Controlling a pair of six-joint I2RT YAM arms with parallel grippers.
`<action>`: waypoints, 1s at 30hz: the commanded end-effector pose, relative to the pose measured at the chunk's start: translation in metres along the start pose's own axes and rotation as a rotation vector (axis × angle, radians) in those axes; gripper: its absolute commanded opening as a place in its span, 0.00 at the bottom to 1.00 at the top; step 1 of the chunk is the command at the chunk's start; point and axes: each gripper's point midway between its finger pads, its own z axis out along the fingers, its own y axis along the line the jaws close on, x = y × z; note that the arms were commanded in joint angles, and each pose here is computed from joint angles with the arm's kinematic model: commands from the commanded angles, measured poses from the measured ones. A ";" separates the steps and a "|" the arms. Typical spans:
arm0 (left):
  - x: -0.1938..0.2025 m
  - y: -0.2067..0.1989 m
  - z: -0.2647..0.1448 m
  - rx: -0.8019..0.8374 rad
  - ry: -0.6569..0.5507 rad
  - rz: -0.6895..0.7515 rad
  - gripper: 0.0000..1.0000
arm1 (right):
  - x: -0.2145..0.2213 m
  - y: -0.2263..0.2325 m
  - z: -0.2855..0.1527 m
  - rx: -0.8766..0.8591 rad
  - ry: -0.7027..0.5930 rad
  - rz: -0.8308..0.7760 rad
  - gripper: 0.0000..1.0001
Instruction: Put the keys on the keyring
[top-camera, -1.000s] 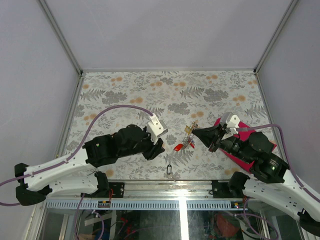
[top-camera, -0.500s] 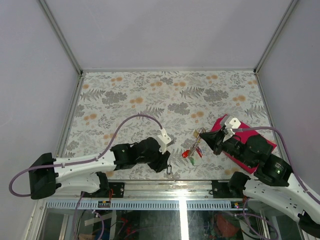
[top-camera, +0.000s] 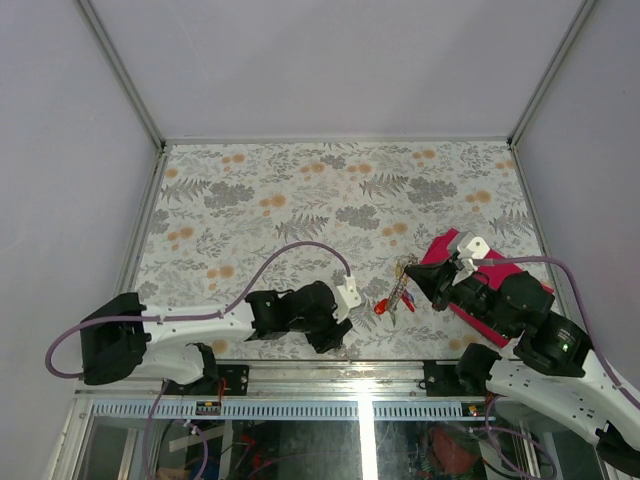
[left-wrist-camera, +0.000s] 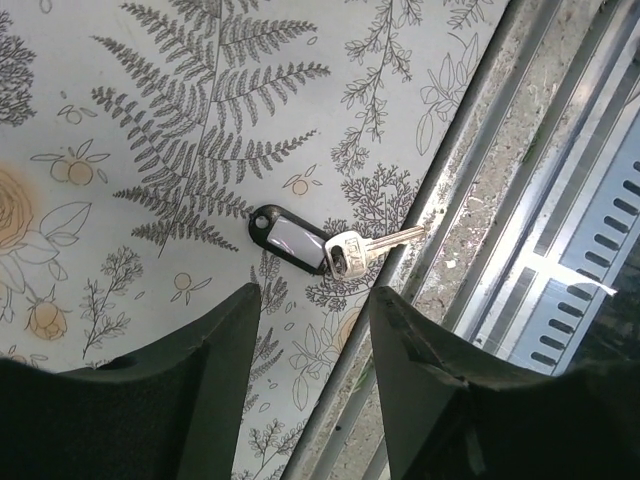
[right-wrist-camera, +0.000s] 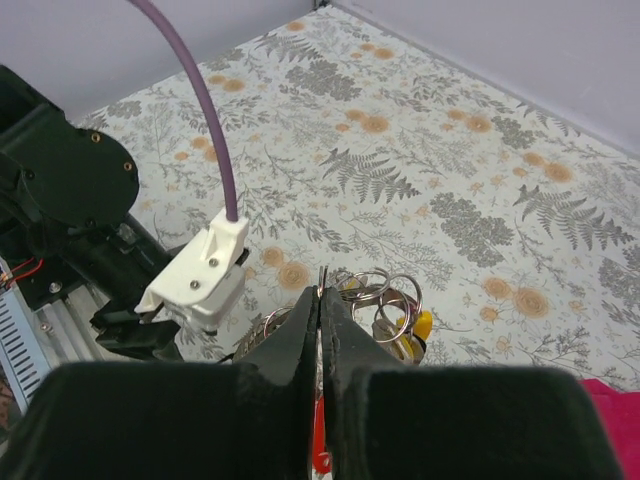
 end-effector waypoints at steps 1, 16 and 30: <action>-0.006 -0.007 0.010 0.035 -0.023 0.085 0.48 | -0.045 -0.007 -0.014 0.036 -0.134 0.000 0.00; 0.006 -0.007 0.034 -0.012 0.088 0.152 0.41 | -0.048 -0.007 -0.018 0.034 -0.140 0.009 0.00; 0.017 -0.001 0.035 -0.058 0.174 0.188 0.36 | -0.045 -0.003 -0.016 0.013 -0.133 0.013 0.00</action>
